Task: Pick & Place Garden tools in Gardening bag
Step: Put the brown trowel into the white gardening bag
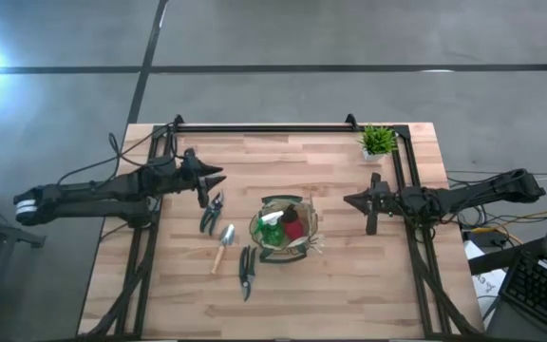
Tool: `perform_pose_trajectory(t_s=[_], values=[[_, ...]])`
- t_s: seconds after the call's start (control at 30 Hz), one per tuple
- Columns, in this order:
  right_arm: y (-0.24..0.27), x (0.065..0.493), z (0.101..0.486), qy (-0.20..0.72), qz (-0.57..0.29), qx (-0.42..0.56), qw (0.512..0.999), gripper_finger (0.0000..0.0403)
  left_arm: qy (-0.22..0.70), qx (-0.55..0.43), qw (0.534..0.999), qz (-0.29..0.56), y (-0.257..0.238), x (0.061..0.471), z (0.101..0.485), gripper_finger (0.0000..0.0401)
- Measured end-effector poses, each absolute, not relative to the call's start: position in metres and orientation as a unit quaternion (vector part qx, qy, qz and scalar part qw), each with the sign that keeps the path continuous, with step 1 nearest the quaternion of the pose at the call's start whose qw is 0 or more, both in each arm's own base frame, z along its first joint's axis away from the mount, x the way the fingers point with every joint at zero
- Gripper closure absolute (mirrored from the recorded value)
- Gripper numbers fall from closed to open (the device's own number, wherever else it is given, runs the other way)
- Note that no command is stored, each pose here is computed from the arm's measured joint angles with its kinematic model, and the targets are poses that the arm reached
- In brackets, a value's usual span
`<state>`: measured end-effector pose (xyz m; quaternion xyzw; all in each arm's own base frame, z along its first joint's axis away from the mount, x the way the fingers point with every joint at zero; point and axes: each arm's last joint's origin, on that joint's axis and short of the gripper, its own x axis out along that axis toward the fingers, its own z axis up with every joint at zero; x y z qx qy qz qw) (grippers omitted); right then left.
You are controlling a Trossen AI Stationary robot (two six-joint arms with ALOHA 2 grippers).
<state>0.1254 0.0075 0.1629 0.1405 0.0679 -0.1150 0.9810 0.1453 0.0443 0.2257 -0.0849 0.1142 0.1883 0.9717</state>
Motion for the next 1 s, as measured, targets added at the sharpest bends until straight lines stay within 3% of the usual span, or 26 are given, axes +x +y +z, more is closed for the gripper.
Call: perform_pose_trajectory(t_s=[0.13,0.23,0.4,0.7,1.0], values=[[0.007,0.125,0.163,0.068,-0.115,0.145,0.98,0.0394,0.13,-0.118,0.979,0.105,0.039,0.146,0.223,0.0193],[0.007,0.125,0.163,0.068,-0.115,0.144,0.981,0.0394,0.139,-0.15,0.978,0.05,0.036,0.147,0.226,0.0176],[0.007,0.125,0.163,0.069,-0.115,0.144,0.981,0.0394,0.212,-0.162,0.964,0.01,0.028,0.145,0.231,0.0181],[0.008,0.125,0.163,0.069,-0.115,0.143,0.981,0.0394,0.348,-0.164,0.923,0.011,0.016,0.161,0.241,0.0197],[0.008,0.125,0.163,0.069,-0.114,0.143,0.981,0.0394,0.446,-0.291,0.844,0.057,0.0,0.183,0.233,0.0197]])
